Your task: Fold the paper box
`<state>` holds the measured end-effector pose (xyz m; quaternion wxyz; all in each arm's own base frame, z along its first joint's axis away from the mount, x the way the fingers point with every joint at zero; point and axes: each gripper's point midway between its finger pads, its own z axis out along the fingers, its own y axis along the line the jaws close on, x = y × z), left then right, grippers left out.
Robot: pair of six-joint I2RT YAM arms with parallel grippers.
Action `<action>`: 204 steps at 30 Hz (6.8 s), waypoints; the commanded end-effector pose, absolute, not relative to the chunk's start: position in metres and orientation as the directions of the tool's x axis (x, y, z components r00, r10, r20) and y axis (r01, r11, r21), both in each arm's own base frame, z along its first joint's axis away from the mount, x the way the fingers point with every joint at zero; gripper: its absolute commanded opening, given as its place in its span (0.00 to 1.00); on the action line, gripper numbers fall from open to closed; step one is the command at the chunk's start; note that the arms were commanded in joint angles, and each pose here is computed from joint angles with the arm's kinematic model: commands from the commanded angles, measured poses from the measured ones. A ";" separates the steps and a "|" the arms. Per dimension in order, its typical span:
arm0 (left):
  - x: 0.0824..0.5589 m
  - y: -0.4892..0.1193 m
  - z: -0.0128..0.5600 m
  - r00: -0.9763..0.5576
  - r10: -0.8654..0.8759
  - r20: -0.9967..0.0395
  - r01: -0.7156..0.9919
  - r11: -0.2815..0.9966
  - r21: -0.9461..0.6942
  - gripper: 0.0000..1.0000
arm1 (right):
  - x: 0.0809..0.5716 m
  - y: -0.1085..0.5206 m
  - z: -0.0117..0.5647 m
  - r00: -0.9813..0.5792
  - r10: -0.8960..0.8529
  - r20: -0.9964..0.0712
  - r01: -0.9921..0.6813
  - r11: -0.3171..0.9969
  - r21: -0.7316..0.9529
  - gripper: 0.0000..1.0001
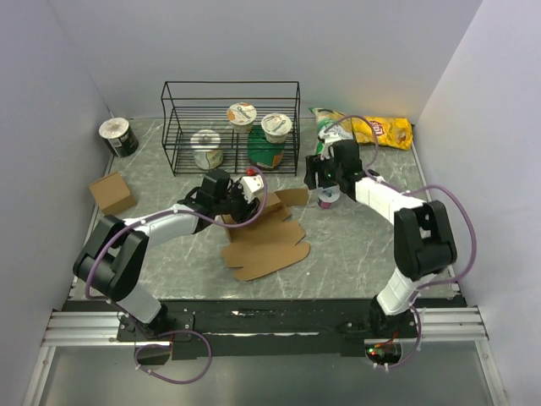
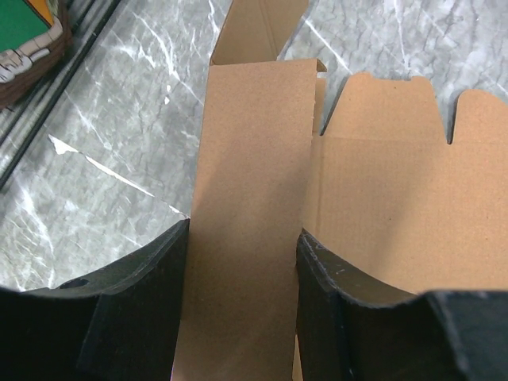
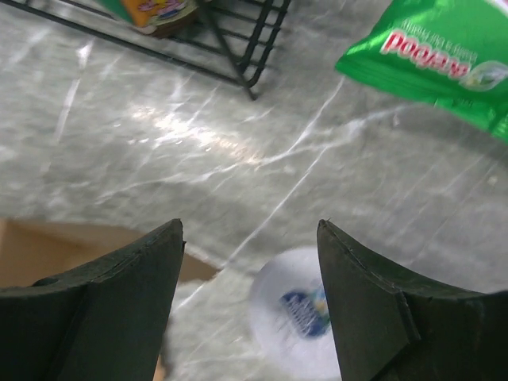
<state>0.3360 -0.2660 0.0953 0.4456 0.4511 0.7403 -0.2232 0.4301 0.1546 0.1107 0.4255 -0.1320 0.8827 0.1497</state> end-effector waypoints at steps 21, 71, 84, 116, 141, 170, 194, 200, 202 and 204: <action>0.335 -0.265 0.131 -0.100 0.430 -0.897 0.852 0.503 0.146 0.45 | 0.376 0.222 0.113 -0.517 -0.405 -0.754 -0.774 0.597 0.210 0.65; 0.294 -0.267 0.145 -0.103 0.353 -0.930 0.877 0.473 0.083 0.43 | 0.306 0.232 0.139 -0.510 -0.334 -0.793 -0.812 0.490 0.316 0.74; 0.294 -0.268 0.136 -0.127 0.369 -0.921 0.879 0.472 0.068 0.43 | 0.287 0.263 0.116 -0.511 -0.371 -0.775 -0.835 0.429 0.345 0.74; 0.278 -0.276 0.139 -0.138 0.347 -0.928 0.907 0.421 0.023 0.42 | 0.315 0.278 0.094 -0.388 -0.293 -0.874 -0.777 0.615 0.139 0.53; 0.274 -0.277 0.139 -0.152 0.347 -0.926 0.913 0.407 0.003 0.42 | 0.328 0.269 0.114 -0.339 0.005 -0.941 -0.529 0.826 0.195 0.27; 0.279 -0.275 0.141 -0.150 0.343 -0.927 0.900 0.436 0.016 0.41 | 0.345 0.210 0.083 -0.424 -0.022 -0.905 -0.058 0.998 0.003 0.05; 0.285 -0.277 0.128 -0.211 0.363 -0.908 0.888 0.458 -0.024 0.40 | 0.342 0.227 0.088 -0.374 -0.016 -0.927 -0.138 0.990 0.039 0.22; 0.306 -0.265 0.114 -0.296 0.393 -0.871 0.818 0.574 -0.019 0.38 | 0.339 0.220 0.090 -0.364 -0.029 -0.931 -0.123 0.992 0.017 0.42; 0.309 -0.264 0.110 -0.315 0.395 -0.863 0.804 0.594 -0.022 0.39 | 0.337 0.218 0.090 -0.367 -0.035 -0.929 -0.121 0.993 0.010 0.49; 0.312 -0.261 0.106 -0.338 0.397 -0.853 0.788 0.615 -0.027 0.39 | 0.335 0.217 0.094 -0.359 -0.041 -0.932 -0.126 0.992 0.005 0.53</action>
